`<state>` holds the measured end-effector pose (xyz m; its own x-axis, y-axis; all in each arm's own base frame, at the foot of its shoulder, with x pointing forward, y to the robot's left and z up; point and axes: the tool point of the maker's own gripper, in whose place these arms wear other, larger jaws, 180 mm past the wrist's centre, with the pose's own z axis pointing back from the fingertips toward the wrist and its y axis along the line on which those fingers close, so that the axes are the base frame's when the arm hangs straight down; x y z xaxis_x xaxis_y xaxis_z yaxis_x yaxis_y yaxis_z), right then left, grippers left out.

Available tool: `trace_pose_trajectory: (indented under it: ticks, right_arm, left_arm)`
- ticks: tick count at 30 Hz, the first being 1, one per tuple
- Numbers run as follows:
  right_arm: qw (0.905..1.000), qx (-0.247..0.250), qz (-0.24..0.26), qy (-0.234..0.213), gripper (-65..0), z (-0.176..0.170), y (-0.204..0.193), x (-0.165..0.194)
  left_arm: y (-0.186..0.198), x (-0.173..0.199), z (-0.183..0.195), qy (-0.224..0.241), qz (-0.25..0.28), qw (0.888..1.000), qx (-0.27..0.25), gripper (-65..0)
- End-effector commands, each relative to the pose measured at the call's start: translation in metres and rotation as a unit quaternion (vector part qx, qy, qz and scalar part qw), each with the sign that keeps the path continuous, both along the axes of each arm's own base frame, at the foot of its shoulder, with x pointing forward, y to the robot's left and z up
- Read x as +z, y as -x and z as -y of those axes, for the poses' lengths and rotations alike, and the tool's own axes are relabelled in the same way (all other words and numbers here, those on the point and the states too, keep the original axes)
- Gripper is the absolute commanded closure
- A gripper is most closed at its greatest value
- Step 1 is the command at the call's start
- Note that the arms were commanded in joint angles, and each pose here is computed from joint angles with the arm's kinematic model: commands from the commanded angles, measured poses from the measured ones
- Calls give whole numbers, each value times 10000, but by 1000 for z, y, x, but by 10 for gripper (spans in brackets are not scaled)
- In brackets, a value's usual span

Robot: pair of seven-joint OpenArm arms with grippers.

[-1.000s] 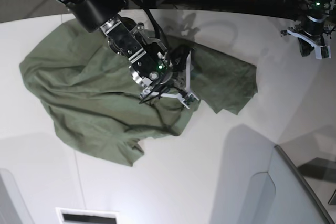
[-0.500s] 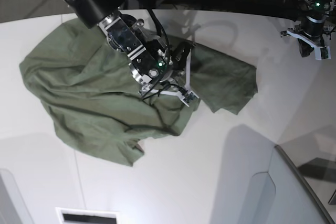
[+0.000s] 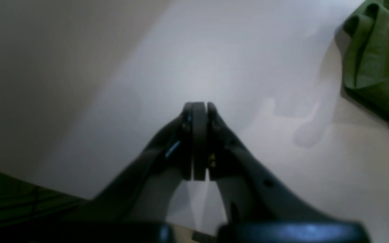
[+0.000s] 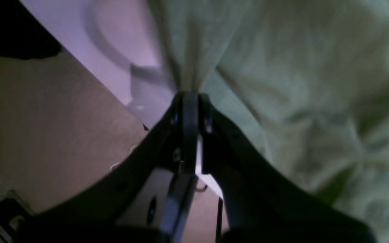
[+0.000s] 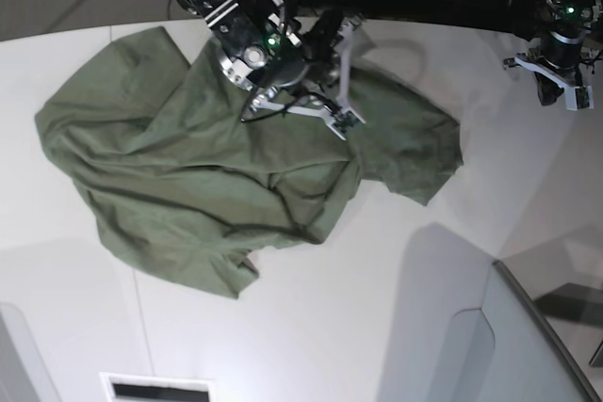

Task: Layout the t-shirt on the table in an organized manner, then fold the t-shirt properly
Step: 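Grasp the shirt fold with the right gripper and drag it outward, then grasp shirt edges with both grippers and spread them apart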

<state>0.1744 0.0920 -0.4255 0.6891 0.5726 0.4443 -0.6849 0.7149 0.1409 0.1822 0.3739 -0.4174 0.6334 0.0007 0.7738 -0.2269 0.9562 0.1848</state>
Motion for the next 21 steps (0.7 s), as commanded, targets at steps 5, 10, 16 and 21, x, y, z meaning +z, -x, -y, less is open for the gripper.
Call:
trace_pose_trajectory:
  ticks: [5, 10, 16, 21]
  right_arm:
    - [9999, -15, -146, -39, -11, 5, 17, -7]
    - [9992, 67, -298, 241, -152, 15, 19, -10]
    - [9984, -35, 205, 520, -236, 56, -2, 18]
    - [9784, -1607, 748, 1064, -234, 177, -66, 22]
  left_arm:
    - [-13, 10, 3, -117, 140, 9996, -230, 0]
    - [-28, 1, 32, -9, 49, 9974, -724, 0]
    - [-74, 9, 71, 223, 420, 9924, -1136, 0]
    - [-118, 17, 127, 613, 826, 9831, -1516, 0]
